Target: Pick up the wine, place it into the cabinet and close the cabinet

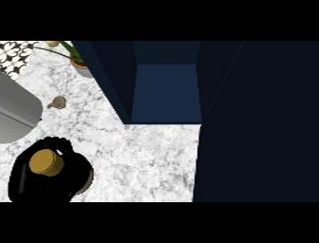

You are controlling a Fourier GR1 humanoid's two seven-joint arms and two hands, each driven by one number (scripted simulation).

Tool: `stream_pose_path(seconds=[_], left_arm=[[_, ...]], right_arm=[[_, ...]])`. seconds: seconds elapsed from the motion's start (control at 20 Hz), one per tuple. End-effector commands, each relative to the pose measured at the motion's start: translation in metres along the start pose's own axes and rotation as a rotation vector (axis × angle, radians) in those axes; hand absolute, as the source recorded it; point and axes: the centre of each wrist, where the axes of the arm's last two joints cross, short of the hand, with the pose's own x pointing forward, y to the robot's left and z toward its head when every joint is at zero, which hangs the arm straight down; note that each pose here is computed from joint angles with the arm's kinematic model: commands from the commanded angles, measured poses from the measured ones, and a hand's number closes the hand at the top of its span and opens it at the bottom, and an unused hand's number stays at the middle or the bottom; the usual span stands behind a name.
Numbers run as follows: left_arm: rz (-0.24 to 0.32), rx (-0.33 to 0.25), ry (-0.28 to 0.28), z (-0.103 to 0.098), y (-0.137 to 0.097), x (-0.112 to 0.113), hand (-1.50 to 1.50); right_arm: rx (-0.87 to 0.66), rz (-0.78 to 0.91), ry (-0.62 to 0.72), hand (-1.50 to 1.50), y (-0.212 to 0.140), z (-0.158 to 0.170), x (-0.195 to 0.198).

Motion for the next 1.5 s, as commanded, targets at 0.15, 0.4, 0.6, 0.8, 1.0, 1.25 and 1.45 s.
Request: stream_pose_path(seconds=[0.15, 0.4, 0.6, 0.8, 1.0, 1.25, 1.45], left_arm=[[0.023, -0.051, 0.002, -0.026, -0.053, 0.048, 1.5], [0.002, -0.098, 0.016, -0.043, -0.071, 0.057, 1.5], [0.069, -0.134, 0.038, -0.063, -0.119, 0.071, 1.5], [0.107, -0.159, 0.032, -0.062, -0.146, 0.091, 1.5], [0.106, -0.122, 0.038, -0.072, -0.171, 0.088, 1.5], [0.104, -0.119, 0.055, -0.073, -0.197, 0.091, 1.5], [0.074, -0.09, 0.009, -0.106, -0.211, 0.089, 1.5]], right_arm=[[0.022, -0.026, -0.067, -1.5, 0.008, 0.016, 0.016], [0.029, -0.04, -0.065, -1.5, 0.002, 0.027, 0.017], [0.031, -0.043, -0.064, -1.5, -0.004, 0.028, 0.018], [0.019, -0.049, -0.067, -1.5, -0.003, 0.02, 0.013], [0.022, -0.036, -0.068, -1.5, -0.001, 0.027, 0.009], [0.02, -0.053, -0.067, -1.5, -0.005, 0.034, 0.007], [0.042, -0.056, -0.049, -1.5, 0.003, 0.026, 0.014]])
